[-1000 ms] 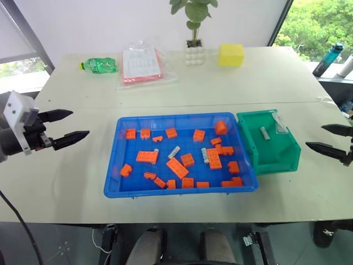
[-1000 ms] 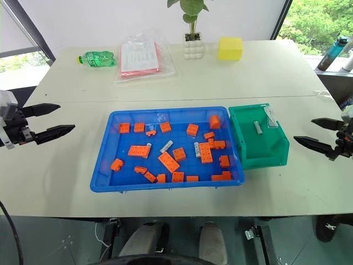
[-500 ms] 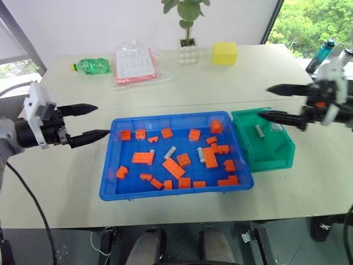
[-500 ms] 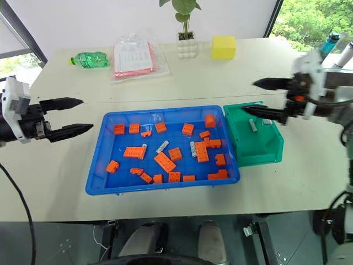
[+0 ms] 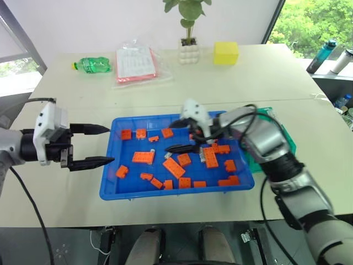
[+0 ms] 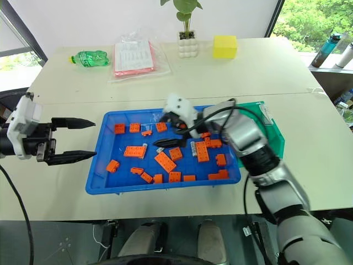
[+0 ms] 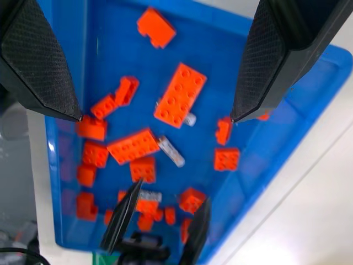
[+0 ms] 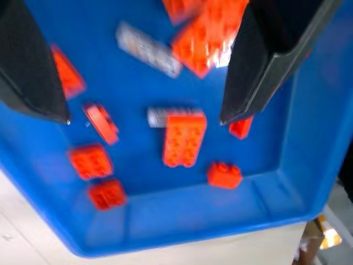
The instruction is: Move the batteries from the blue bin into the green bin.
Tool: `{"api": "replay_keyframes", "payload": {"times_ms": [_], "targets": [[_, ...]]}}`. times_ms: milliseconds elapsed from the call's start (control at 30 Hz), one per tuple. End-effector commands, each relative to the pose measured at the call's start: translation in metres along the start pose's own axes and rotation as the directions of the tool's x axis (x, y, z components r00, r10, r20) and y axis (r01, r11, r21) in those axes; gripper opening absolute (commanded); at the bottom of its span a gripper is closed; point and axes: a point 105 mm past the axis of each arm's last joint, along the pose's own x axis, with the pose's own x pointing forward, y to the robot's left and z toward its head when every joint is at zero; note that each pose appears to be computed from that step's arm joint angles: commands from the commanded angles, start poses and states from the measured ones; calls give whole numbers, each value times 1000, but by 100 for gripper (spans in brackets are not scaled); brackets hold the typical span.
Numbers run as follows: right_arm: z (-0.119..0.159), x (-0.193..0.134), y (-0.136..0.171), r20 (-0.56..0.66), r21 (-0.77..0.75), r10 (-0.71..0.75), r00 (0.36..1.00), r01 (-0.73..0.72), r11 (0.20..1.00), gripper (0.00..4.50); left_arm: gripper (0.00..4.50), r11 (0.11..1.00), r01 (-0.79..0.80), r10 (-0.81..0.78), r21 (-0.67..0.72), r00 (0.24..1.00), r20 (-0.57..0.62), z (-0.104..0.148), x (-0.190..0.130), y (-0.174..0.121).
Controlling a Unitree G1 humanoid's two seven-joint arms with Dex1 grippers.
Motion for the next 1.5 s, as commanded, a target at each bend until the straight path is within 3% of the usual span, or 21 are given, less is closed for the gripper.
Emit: {"api": "replay_keyframes", "payload": {"times_ms": [33,200,667,767,900,933,1233,1400,1500], "targets": [[6,20,2,-15,-46,4,1000,-5,999,439,450,996,13,-11,88,1000,-17,6,-3,-2],[-2,44,9,-31,-57,35,999,-37,998,439,450,993,29,-25,111,999,-34,5,-2,-4],[-17,72,17,-61,-76,68,996,-73,994,439,450,995,21,-22,100,1000,1,17,4,-4],[-11,72,17,-33,-60,75,997,-77,995,358,450,995,16,-16,98,1000,-2,17,4,-4],[-7,71,19,-22,-58,91,996,-92,994,153,450,995,5,-5,96,1000,-4,16,4,-2],[-7,71,20,-22,-58,91,996,-92,994,128,450,995,3,-3,97,1000,-3,16,4,-2],[6,90,23,5,-93,98,995,-97,991,128,450,994,-9,9,109,1000,4,17,6,1],[18,109,9,29,-114,22,999,-19,993,128,450,993,-16,15,114,1000,10,18,7,1],[21,111,1,25,-126,2,1000,1,992,273,450,993,-17,16,115,1000,14,20,8,0]]}}
